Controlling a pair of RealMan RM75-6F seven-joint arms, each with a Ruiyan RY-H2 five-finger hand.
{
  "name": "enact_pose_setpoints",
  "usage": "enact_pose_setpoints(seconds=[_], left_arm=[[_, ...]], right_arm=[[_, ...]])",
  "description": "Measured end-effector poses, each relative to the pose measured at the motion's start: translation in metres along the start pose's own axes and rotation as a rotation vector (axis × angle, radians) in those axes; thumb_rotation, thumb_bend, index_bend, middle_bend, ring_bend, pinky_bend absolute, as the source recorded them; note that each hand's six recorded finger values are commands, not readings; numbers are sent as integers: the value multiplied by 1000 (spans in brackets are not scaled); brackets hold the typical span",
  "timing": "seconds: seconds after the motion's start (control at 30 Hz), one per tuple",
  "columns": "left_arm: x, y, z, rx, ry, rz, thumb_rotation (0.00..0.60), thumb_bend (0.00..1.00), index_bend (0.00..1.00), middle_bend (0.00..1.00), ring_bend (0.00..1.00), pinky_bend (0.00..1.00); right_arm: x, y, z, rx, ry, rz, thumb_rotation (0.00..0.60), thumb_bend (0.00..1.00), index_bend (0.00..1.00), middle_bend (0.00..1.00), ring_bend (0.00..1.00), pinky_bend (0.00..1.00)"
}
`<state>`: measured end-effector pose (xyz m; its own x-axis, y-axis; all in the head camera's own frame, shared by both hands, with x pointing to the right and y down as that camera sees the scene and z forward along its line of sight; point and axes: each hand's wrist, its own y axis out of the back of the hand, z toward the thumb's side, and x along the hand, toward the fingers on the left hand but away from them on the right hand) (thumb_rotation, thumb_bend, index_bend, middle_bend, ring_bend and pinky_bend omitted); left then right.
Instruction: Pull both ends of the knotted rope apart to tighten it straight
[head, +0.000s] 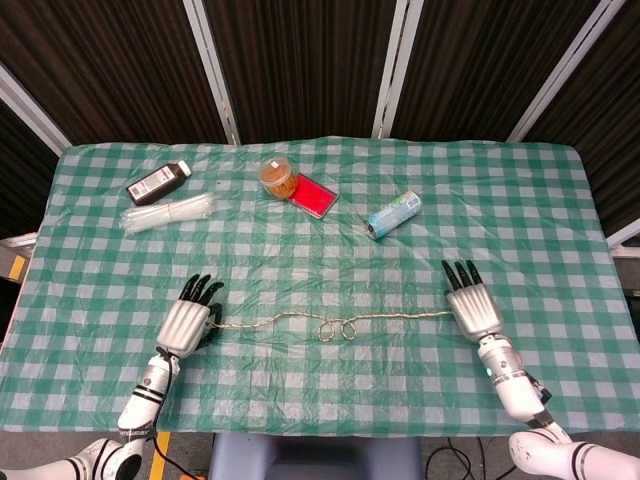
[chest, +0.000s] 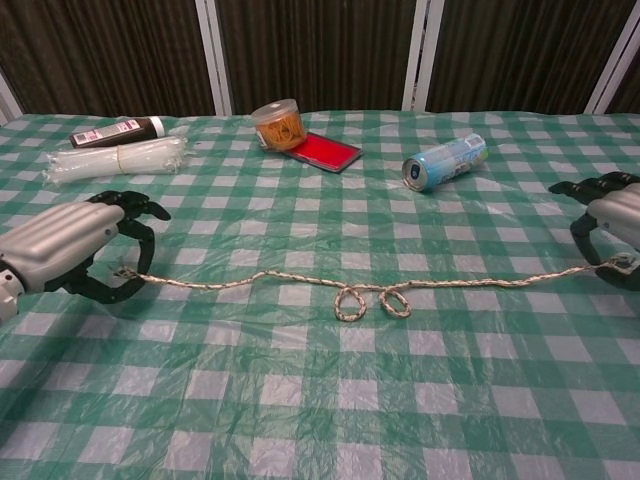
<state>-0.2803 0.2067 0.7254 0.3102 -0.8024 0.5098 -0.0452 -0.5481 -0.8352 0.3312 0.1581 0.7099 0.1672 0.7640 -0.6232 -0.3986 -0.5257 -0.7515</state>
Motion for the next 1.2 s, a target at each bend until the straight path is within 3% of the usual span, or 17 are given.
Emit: enact_pose_setpoints(seconds=[0.5, 1.2], left_arm=[[-1, 12, -25, 1, 61, 20, 600, 409, 638, 148, 26, 46], [6, 2, -40, 15, 106, -11, 600, 411, 638, 149, 27, 46]], right_arm=[[23, -3, -88, -26, -172, 9, 600, 547, 738, 22, 0, 0], [38, -21, -146, -97, -297, 33, 600, 547, 738, 29, 0, 0]])
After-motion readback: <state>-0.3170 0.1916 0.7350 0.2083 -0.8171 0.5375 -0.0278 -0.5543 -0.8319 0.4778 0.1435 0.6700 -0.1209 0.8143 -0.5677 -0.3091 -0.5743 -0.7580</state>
